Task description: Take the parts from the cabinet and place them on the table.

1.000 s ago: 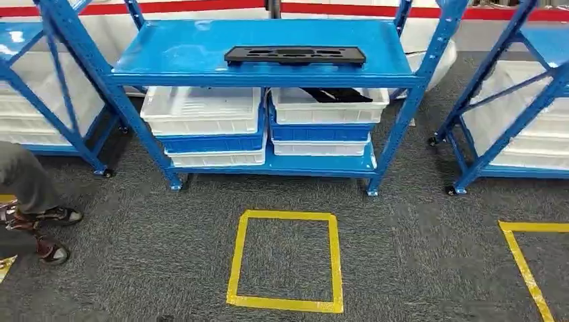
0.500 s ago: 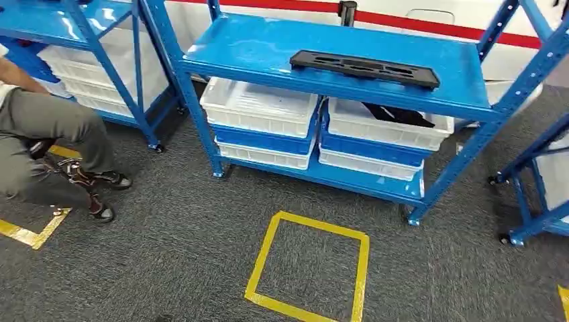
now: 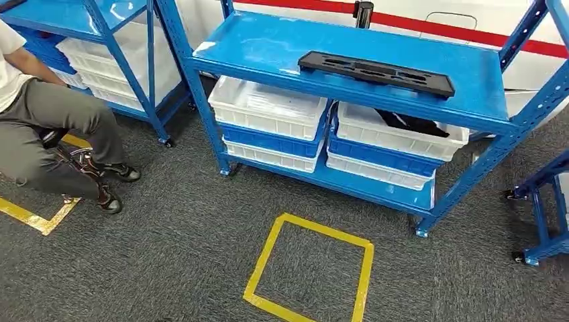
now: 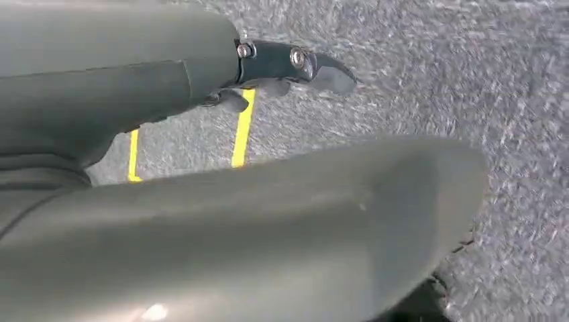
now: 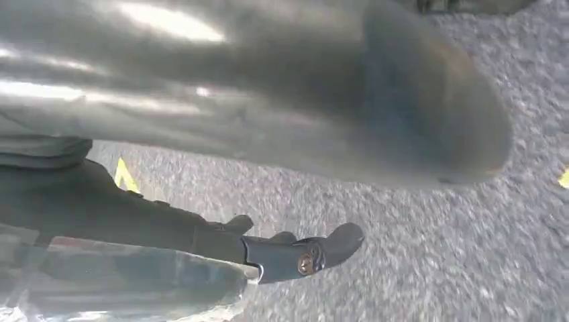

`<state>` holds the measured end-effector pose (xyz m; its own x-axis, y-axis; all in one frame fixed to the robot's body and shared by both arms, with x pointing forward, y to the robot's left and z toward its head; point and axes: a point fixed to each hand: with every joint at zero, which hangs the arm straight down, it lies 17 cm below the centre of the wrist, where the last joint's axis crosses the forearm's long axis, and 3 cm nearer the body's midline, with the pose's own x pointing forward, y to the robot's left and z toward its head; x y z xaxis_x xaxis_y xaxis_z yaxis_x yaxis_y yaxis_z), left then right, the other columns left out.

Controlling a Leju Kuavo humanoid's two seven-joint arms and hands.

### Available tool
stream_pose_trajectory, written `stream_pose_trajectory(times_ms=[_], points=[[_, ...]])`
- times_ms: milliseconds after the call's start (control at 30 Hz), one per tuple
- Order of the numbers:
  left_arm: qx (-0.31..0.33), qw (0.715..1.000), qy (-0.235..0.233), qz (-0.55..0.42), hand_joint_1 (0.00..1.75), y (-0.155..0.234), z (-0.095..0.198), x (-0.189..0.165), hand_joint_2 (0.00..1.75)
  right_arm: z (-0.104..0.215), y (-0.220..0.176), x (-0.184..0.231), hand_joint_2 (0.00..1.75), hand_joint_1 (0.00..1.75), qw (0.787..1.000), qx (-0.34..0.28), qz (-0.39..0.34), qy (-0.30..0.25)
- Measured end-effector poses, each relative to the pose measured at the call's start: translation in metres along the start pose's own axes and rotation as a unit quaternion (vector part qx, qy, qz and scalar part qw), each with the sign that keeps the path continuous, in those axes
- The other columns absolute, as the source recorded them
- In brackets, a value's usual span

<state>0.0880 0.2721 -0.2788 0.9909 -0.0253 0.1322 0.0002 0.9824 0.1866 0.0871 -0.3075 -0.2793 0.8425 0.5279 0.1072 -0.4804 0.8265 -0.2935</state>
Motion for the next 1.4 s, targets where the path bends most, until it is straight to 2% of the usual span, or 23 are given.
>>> stream_pose_trajectory(times_ms=[1400], points=[[-0.003, 1.000, -0.006, 0.006, 0.00, -0.004, 0.001, 0.005, 0.00, -0.003, -0.020, -0.008, 1.75, 0.00, 0.999, -0.030, 0.015, 0.013]])
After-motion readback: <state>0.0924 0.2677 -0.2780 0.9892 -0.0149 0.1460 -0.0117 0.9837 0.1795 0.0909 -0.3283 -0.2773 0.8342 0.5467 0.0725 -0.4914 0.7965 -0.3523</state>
